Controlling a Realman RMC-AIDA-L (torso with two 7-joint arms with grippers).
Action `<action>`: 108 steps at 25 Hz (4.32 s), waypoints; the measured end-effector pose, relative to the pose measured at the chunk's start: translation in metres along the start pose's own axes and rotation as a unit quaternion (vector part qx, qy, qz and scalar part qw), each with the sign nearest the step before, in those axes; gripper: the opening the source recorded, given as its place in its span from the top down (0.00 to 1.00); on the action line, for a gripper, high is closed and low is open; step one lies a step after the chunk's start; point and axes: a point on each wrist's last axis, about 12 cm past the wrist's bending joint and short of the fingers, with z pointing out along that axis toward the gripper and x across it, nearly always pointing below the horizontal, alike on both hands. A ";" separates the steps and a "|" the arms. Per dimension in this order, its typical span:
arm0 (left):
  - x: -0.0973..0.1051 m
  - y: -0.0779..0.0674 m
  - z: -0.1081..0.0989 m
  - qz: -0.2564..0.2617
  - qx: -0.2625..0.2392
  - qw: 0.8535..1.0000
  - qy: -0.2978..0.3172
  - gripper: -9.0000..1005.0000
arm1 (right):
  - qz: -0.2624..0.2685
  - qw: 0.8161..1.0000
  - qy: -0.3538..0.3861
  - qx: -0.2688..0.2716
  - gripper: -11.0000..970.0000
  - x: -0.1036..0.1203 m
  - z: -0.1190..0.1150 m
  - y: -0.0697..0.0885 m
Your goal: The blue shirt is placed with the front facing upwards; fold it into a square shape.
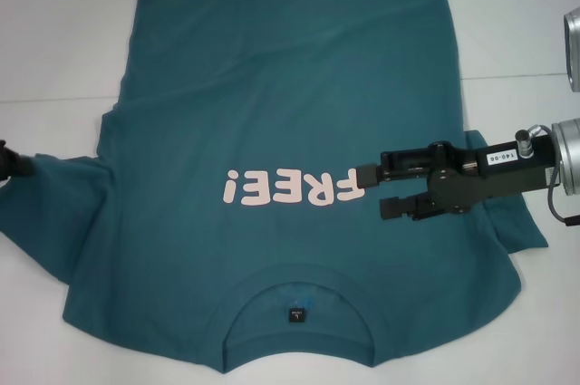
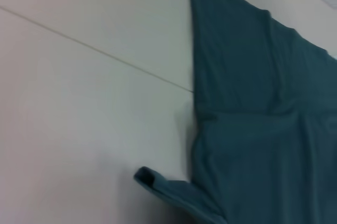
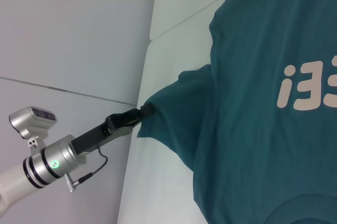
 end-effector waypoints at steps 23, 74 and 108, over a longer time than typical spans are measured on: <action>0.020 -0.072 0.032 -0.015 0.096 0.993 0.069 0.98 | 0.003 1.000 -0.001 0.000 0.06 0.001 0.001 -0.001; 0.028 -0.040 0.046 -0.077 0.051 0.995 0.029 0.16 | 0.008 1.000 -0.006 0.006 0.07 0.003 -0.001 -0.005; 0.038 -0.040 0.075 -0.076 0.003 0.997 0.004 0.17 | 0.012 1.000 -0.010 0.007 0.07 0.005 -0.004 -0.009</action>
